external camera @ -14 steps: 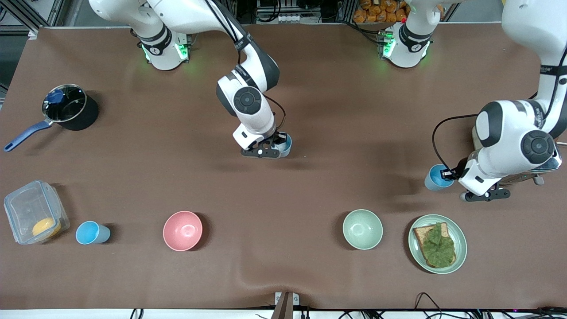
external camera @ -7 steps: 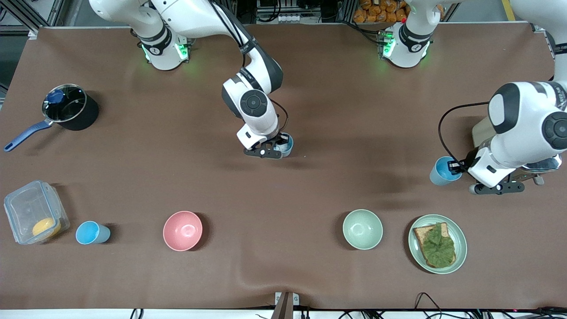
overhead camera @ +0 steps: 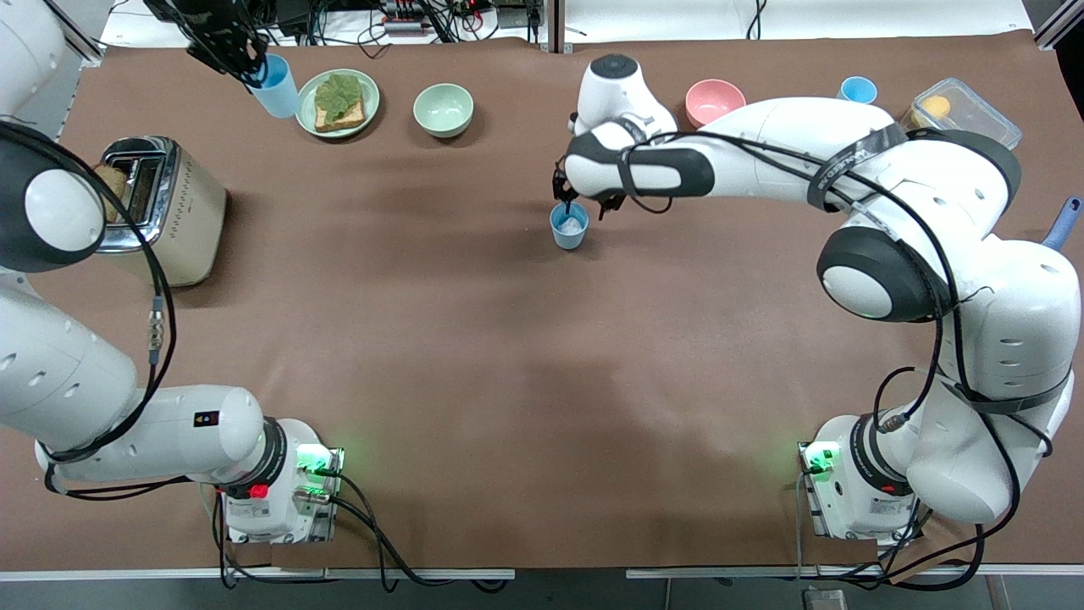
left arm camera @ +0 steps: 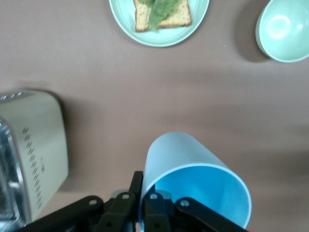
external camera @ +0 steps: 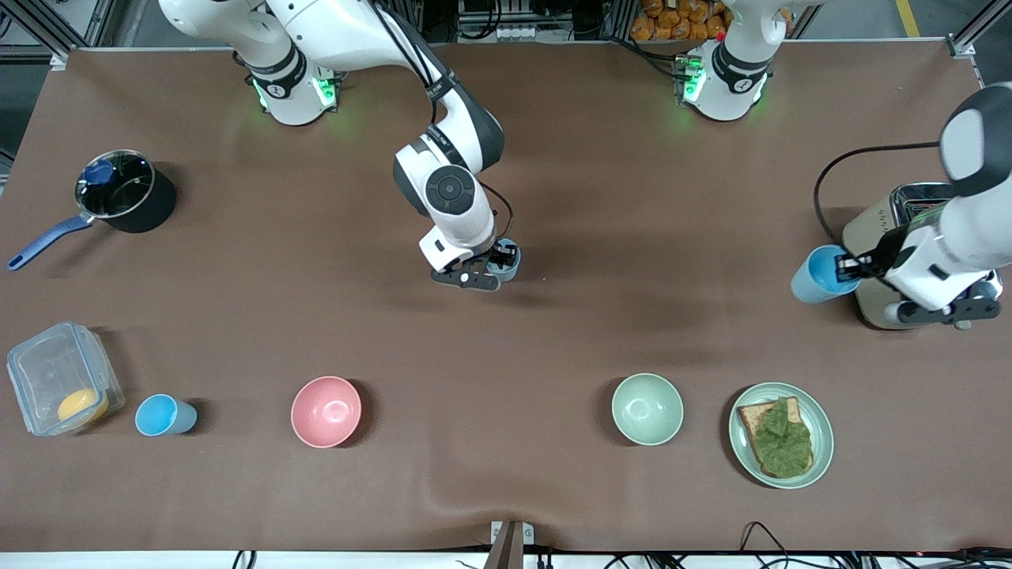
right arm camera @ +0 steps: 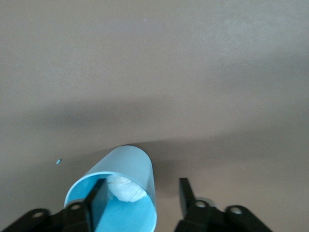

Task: Stack blue cups with both arms
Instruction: 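Set the tissue cup down with the right gripper while the left gripper lifts, then move the left gripper's cup over the tissue cup while the right gripper withdraws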

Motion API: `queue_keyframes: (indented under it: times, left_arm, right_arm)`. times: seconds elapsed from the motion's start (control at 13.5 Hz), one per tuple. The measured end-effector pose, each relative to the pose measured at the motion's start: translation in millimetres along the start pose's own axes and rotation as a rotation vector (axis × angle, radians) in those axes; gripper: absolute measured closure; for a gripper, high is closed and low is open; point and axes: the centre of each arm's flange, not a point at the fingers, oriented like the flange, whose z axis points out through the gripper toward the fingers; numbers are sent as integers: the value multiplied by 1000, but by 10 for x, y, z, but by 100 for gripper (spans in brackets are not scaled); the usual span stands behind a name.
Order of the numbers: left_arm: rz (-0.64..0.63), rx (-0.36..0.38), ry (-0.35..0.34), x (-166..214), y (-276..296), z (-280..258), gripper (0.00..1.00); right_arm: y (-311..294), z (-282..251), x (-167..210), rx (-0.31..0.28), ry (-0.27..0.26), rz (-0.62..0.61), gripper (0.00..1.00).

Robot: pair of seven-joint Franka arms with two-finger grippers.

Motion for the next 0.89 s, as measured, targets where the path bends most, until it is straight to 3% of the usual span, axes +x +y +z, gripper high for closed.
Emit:
queue_keyframes:
  times: [0.15,0.59,0.89]
  left_arm:
    - [5,4,-15,-154,28,-289,96]
    - [79,-2,-4,-319,800,-414,96]
    - [154,-123,-9,-388,1406,-379,96]
  right_arm:
    - [33,-396,114,-4,-20,15,4]
    - [776,-1824,639,43,-35,-22,0]
    - [1686,-2592,1020,53,-18,-120,0]
